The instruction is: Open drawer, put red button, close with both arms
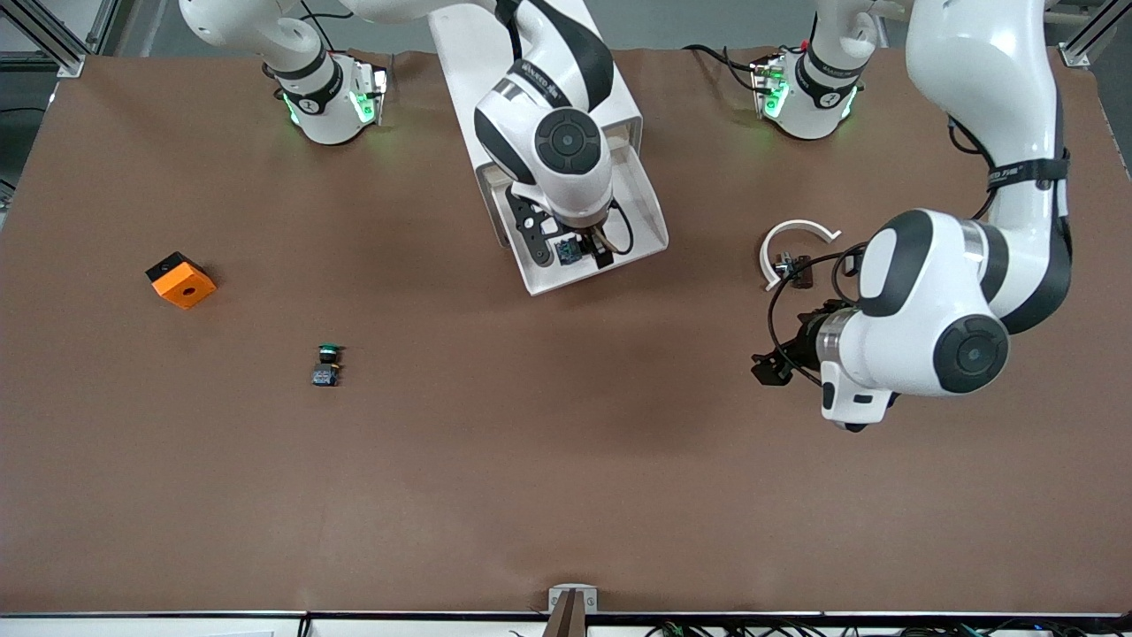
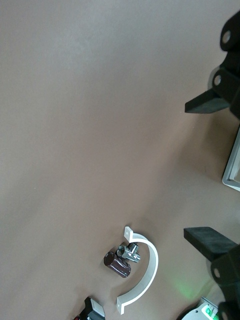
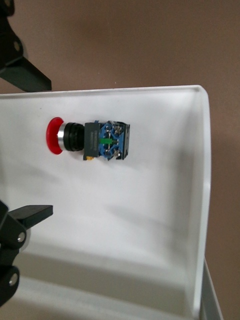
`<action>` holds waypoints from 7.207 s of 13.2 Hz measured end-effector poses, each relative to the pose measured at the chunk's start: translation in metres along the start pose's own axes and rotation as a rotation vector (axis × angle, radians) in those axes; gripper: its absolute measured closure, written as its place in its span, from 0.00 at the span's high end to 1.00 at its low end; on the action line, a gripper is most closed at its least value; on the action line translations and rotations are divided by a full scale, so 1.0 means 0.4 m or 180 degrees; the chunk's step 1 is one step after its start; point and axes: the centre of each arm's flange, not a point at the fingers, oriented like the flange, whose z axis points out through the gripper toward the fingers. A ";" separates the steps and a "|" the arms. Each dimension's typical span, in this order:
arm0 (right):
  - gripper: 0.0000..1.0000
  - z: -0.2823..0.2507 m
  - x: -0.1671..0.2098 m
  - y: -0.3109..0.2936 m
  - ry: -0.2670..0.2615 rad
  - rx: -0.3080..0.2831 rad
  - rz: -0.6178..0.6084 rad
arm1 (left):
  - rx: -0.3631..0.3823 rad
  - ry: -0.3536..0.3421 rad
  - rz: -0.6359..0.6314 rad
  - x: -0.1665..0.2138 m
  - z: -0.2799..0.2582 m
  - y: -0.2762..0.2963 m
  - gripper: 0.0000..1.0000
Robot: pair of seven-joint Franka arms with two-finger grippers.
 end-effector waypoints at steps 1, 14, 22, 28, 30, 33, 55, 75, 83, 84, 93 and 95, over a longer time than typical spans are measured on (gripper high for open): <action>1.00 -0.032 0.005 0.008 0.0013 -0.0053 -0.0135 | -0.0007 0.0002 0.0014 -0.006 -0.004 0.001 1.00; 1.00 -0.555 0.707 0.231 -0.0477 -0.0117 -0.2774 | -0.0157 0.0420 0.1112 -0.327 0.254 0.248 1.00; 1.00 -0.510 1.015 0.372 -0.0119 0.0120 -0.3611 | -0.0220 0.0575 0.1567 -0.552 0.530 0.255 1.00; 1.00 -0.508 1.123 0.440 0.0053 0.0152 -0.3803 | -0.0193 0.0531 0.1658 -0.606 0.558 0.224 1.00; 1.00 -0.505 1.139 0.463 0.0181 0.0221 -0.3877 | -0.0182 0.0522 0.1668 -0.614 0.548 0.219 1.00; 1.00 -0.485 1.160 0.517 0.0327 0.0282 -0.3886 | -0.0190 0.0522 0.1669 -0.616 0.534 0.217 1.00; 1.00 -0.716 1.233 0.615 0.0670 0.0368 -0.3629 | 0.0167 0.0048 0.1684 -0.968 0.709 0.181 1.00; 1.00 -0.719 1.253 0.564 0.0720 0.0252 -0.3640 | 0.0033 0.1078 0.0600 -0.112 -0.037 0.008 1.00; 1.00 -0.673 1.241 0.535 0.0571 -0.0019 -0.3704 | 0.0106 0.1188 0.1028 -0.056 -0.395 -0.301 1.00; 1.00 -0.667 1.243 0.533 0.0545 -0.0038 -0.3702 | 0.0099 0.1081 0.1135 -0.075 -0.417 -0.335 1.00; 1.00 -0.664 1.266 0.523 0.0556 -0.0051 -0.3659 | 0.0172 0.1065 0.1801 -0.181 -0.491 -0.543 1.00; 1.00 -0.671 1.265 0.521 0.0573 -0.0042 -0.3662 | 0.0181 0.1070 0.1889 -0.186 -0.491 -0.548 1.00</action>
